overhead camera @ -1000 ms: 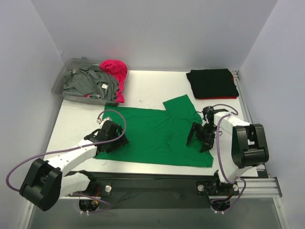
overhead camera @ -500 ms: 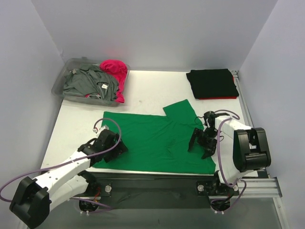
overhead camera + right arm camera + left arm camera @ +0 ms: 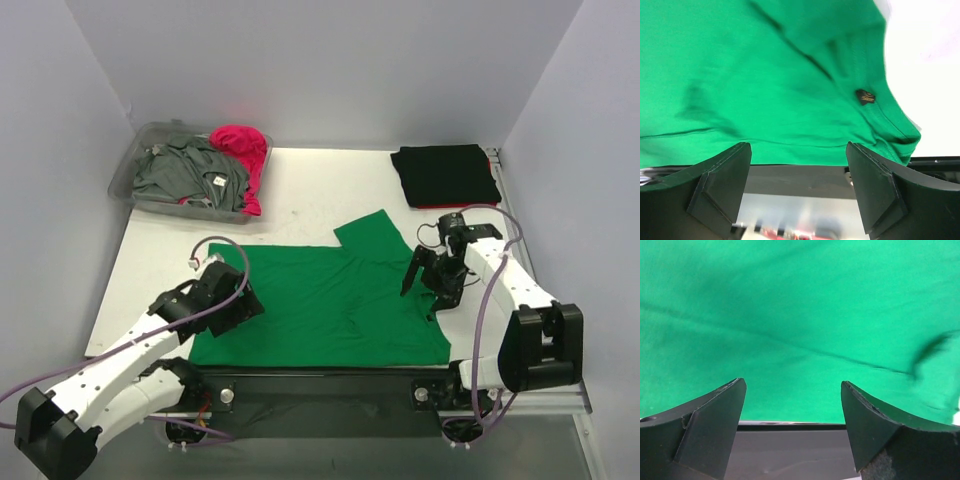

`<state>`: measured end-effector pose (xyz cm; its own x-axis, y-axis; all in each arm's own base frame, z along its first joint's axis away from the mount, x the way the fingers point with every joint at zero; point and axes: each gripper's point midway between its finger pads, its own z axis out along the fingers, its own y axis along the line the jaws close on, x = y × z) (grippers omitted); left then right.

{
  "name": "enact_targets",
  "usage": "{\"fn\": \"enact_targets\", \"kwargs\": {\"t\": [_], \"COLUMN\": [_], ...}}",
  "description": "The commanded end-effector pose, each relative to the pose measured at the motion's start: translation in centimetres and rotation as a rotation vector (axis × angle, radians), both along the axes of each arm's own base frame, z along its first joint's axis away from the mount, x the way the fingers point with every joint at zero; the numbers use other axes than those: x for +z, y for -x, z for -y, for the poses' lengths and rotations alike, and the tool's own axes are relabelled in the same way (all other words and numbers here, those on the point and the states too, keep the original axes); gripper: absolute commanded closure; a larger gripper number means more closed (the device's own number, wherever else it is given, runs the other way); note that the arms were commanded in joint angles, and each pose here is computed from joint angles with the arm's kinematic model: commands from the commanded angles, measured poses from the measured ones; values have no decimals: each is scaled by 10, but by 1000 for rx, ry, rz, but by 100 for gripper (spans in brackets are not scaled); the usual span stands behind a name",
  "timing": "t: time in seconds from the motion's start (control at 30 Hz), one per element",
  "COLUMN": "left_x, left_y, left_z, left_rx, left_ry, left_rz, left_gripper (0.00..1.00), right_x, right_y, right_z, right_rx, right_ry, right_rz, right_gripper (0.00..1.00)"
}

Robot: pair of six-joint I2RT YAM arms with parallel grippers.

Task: Fold and stack the t-shirts
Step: Fold the flattened tshirt in 1/3 of the way, then grap the side of the flattened tshirt furthest away from the robot with both arms

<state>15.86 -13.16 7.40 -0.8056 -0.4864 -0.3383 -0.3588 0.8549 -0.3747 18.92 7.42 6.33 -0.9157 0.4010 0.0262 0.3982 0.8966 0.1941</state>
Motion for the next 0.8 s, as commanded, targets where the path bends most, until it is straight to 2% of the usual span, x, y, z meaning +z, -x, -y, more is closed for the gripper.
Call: {"fn": "enact_targets", "kwargs": {"t": [0.0, 0.2, 0.4, 0.5, 0.53, 0.57, 0.63, 0.73, 0.77], "left_x": [45, 66, 57, 58, 53, 52, 49, 42, 42], "left_y": [-21, -43, -67, -87, -93, -99, -110, -128, -136], "left_z": [0, 1, -14, -26, -28, -33, -34, -36, -37], "left_rx": [-36, -101, -65, -36, -31, -13, -5, 8, 18], "left_ry": [-27, -46, 13, -24, -38, -45, -59, -64, -61], "left_rz": [117, 179, 174, 218, 201, 197, 177, 174, 183], "left_gripper": [11, 8, 11, 13, 13, 14, 14, 18, 20], "right_x": [38, 94, 115, 97, 106, 86, 89, 44, 50], "right_y": [-5, -63, -136, -172, -192, -204, -233, -261, -275], "right_z": [5, 5, 1, -3, -6, -7, -13, -17, -19], "right_rx": [1, 31, 104, 148, 153, 177, 198, 224, 226], "right_ry": [36, 69, 109, 125, 123, 127, 123, 130, 128], "right_rz": [56, 274, 352, 336, 376, 335, 376, 312, 349], "right_gripper": [21, 21, 22, 23, 25, 26, 30, 34, 34]}}
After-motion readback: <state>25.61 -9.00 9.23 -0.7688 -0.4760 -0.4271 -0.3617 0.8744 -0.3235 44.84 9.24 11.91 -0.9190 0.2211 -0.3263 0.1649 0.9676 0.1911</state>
